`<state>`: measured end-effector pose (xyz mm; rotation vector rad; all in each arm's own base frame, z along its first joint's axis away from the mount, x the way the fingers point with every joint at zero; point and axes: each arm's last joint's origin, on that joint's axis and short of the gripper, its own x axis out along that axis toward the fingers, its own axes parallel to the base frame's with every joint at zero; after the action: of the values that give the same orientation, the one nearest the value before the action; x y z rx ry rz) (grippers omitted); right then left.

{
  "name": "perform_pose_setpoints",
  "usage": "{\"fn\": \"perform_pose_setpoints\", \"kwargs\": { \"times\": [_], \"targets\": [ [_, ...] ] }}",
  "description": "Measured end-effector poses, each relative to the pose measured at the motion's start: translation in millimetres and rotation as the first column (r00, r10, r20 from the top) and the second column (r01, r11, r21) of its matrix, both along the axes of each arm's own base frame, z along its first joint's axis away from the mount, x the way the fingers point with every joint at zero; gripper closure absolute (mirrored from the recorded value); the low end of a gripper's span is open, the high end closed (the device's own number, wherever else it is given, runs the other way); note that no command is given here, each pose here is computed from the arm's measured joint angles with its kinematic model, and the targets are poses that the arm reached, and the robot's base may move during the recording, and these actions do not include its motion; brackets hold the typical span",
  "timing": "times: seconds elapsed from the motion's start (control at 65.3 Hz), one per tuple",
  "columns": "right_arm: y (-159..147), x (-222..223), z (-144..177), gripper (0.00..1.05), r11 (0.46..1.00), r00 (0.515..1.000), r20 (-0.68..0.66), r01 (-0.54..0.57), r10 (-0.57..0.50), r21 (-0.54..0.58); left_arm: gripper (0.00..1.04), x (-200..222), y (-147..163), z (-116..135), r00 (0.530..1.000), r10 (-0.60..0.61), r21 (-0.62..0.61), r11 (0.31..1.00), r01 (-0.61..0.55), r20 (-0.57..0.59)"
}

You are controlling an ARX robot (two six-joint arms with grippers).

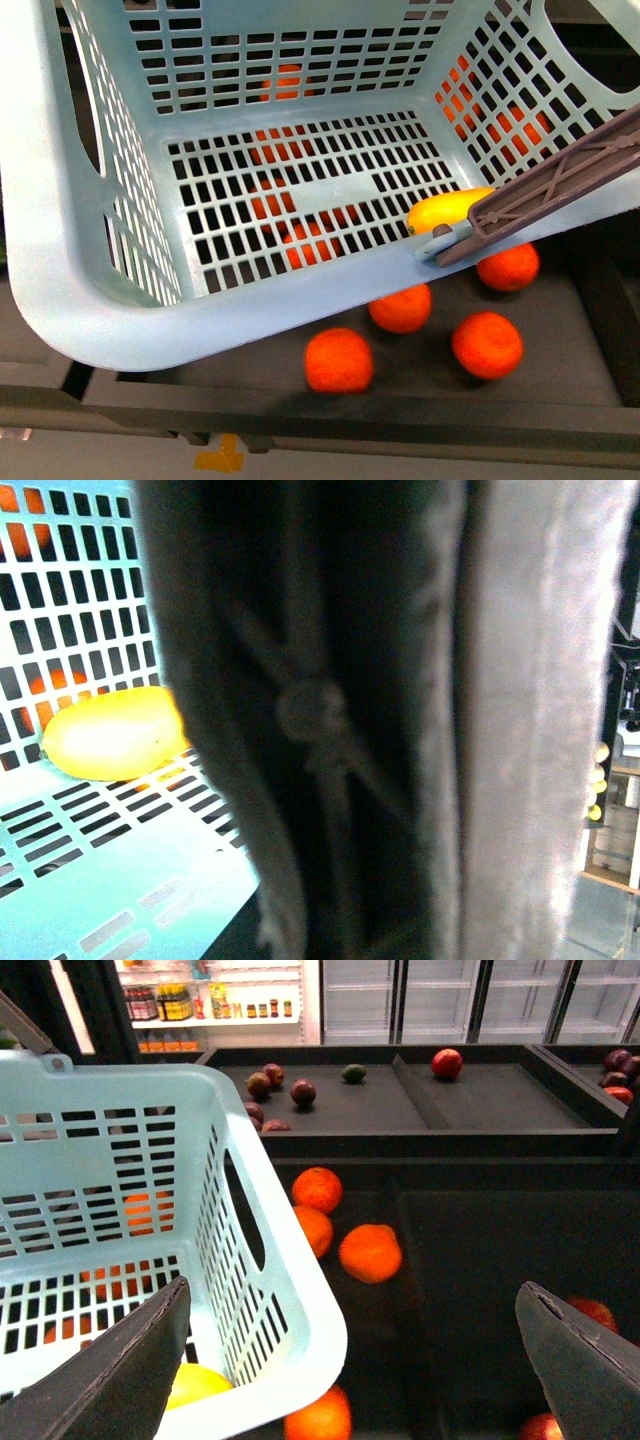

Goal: Pick mango and avocado into basket

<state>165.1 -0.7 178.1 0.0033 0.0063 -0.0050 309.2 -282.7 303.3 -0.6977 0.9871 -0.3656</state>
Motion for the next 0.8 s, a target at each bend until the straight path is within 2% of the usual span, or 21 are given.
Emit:
{"fn": "perform_pose_setpoints", "kwargs": {
  "times": [0.797],
  "targets": [
    [0.1, 0.0, -0.1, 0.09, 1.000, 1.000, 0.000, -0.002, 0.002, 0.000, 0.91, 0.0, 0.0, 0.0, 1.000, 0.000, -0.001, 1.000, 0.000, 0.000]
  ]
}}
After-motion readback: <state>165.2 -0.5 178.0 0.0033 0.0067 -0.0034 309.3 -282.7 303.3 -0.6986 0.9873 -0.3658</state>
